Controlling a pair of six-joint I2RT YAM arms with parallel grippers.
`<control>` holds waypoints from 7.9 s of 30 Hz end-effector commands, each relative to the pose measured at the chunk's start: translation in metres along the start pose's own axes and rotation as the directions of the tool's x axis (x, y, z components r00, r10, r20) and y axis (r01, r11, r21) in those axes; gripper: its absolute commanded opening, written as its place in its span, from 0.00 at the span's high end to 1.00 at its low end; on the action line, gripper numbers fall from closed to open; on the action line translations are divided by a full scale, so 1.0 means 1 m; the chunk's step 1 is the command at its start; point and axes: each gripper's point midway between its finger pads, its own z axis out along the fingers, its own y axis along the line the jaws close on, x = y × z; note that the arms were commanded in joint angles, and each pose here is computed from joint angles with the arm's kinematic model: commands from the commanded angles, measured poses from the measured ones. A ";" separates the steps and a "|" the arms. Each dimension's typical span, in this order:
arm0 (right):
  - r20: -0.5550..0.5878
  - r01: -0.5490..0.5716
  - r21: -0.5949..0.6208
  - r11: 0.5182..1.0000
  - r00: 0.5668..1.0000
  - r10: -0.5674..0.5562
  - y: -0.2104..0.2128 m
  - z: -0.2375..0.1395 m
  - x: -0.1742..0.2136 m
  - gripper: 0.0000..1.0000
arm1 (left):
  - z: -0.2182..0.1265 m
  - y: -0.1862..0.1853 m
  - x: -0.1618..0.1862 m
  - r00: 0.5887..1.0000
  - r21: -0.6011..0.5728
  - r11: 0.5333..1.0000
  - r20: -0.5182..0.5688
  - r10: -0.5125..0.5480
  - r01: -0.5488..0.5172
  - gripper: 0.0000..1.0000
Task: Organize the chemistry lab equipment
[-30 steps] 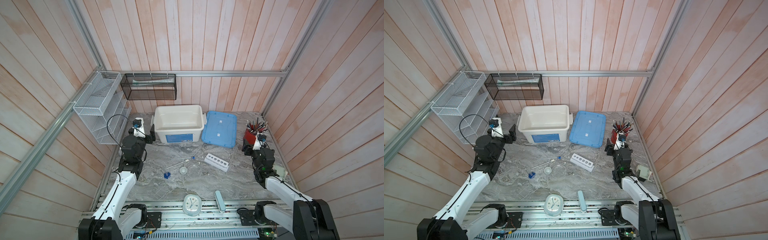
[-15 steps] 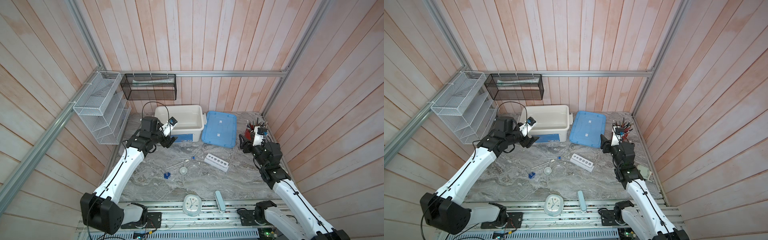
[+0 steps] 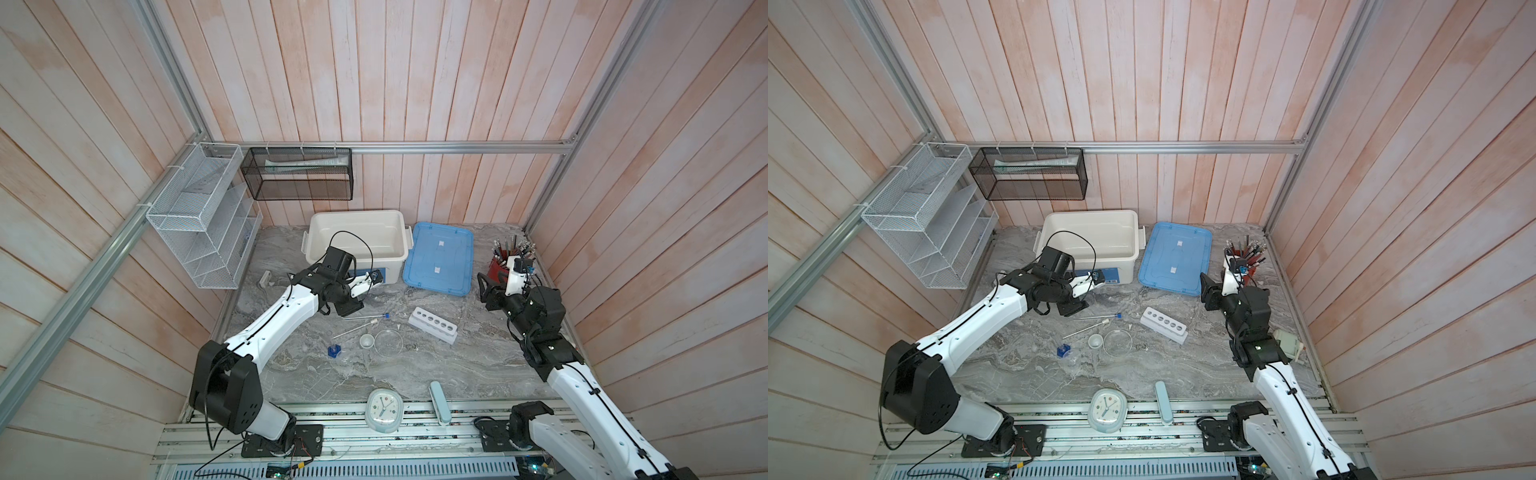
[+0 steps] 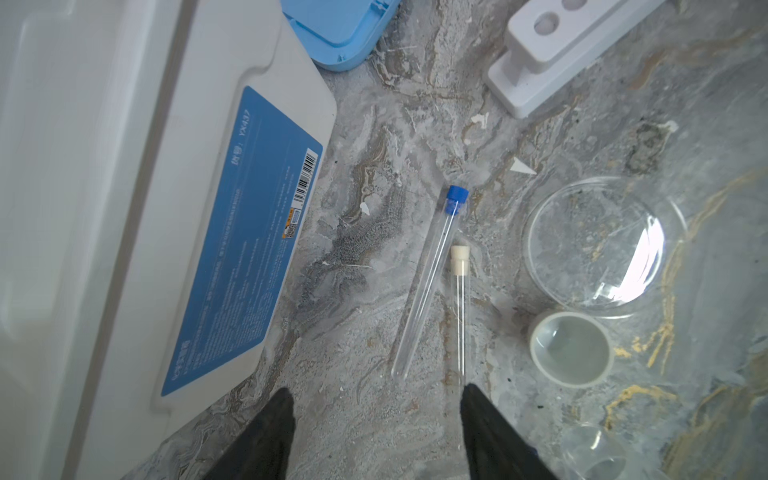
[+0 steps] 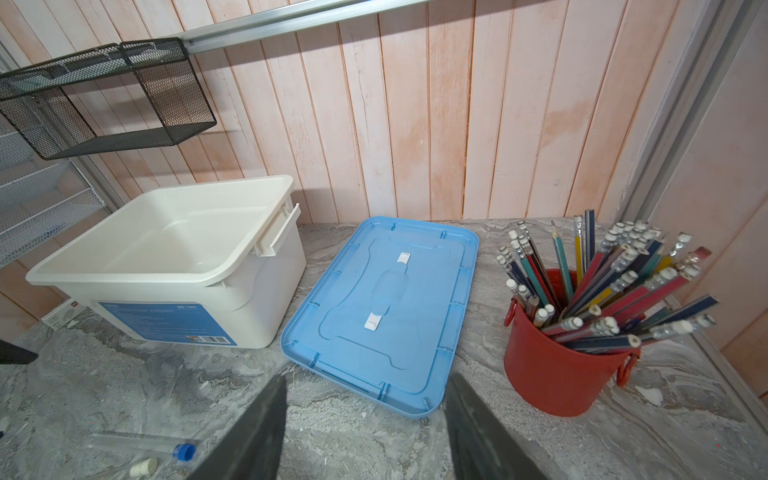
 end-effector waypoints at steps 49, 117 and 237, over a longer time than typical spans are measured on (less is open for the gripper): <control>-0.060 -0.091 -0.015 0.996 0.994 0.090 -0.004 0.016 0.050 0.39 | 0.105 -0.027 0.048 0.944 0.185 0.969 -0.257 0.209 -0.164 0.59; -0.111 -0.123 0.072 0.990 0.985 0.131 -0.025 0.024 0.077 0.39 | 0.136 -0.051 0.058 0.947 0.222 0.964 -0.247 0.204 -0.149 0.78; -0.101 0.165 -0.034 0.986 0.981 -0.168 0.122 0.038 0.041 0.87 | -0.094 0.008 -0.038 0.639 -0.061 0.864 0.700 -0.319 0.499 0.22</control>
